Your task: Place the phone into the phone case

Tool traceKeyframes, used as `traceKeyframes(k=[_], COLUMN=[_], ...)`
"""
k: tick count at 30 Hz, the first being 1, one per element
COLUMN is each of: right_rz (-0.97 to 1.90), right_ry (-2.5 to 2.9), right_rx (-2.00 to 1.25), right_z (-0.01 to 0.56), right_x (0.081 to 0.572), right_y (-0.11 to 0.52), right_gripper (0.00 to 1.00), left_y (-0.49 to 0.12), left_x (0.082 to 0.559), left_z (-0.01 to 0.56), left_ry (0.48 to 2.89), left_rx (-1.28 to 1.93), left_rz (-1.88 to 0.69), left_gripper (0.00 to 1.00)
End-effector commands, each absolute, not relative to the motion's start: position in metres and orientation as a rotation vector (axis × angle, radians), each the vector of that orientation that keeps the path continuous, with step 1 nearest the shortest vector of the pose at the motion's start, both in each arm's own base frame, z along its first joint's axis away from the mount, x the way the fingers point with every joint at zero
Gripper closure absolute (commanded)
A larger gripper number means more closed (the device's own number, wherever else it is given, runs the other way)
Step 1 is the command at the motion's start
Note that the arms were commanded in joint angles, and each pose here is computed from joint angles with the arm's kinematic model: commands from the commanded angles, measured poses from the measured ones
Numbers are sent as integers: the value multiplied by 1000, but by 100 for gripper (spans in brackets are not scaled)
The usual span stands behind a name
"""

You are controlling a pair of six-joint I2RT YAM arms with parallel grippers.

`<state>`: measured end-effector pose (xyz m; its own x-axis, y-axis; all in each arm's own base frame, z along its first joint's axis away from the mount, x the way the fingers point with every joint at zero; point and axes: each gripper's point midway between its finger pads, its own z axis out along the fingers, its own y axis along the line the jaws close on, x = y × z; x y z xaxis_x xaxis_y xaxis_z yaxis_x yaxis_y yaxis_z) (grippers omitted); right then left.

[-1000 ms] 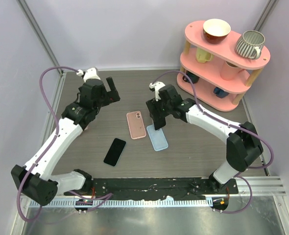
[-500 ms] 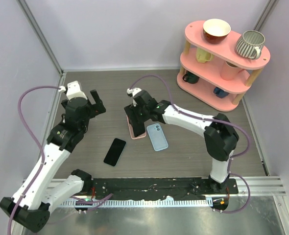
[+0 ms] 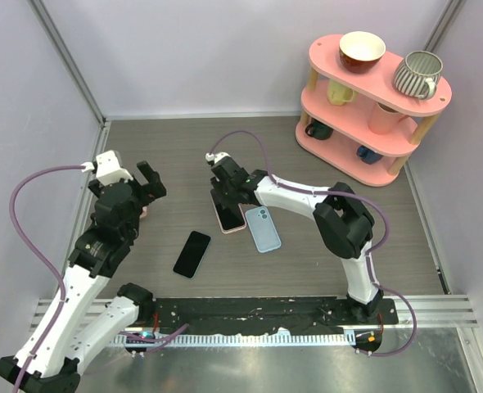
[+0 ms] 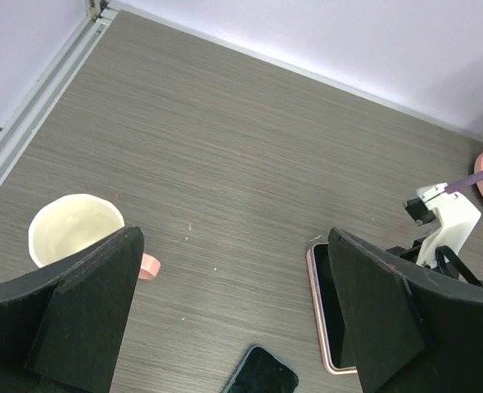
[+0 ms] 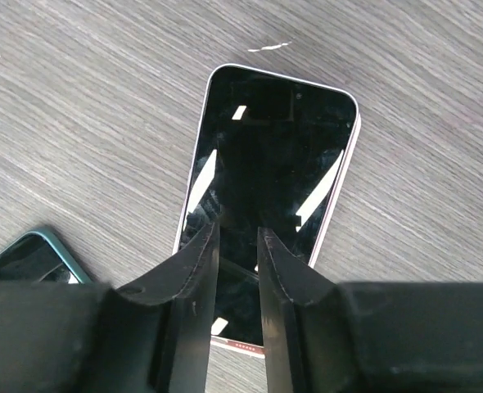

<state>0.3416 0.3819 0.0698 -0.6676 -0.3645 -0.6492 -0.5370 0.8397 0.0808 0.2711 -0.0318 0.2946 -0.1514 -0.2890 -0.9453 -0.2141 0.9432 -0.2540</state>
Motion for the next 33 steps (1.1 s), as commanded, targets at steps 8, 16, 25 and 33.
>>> traceKeyframes(k=[8, 16, 25, 33], right_rz=[352, 443, 595, 551], right_ry=[2312, 2339, 2342, 2422], right_rx=[-577, -503, -364, -276], right_z=[100, 110, 137, 122], right_x=[362, 373, 386, 382], right_y=[394, 364, 326, 303], right_gripper=[58, 40, 33, 10], left_y=[-42, -114, -163, -181], left_x=[279, 294, 332, 354], left_z=[301, 272, 218, 151], left_ry=[1709, 1919, 2181, 2464], left_rx=[-368, -163, -158, -109], left_rz=[-128, -407, -538, -521], left_gripper=[0, 0, 25, 81])
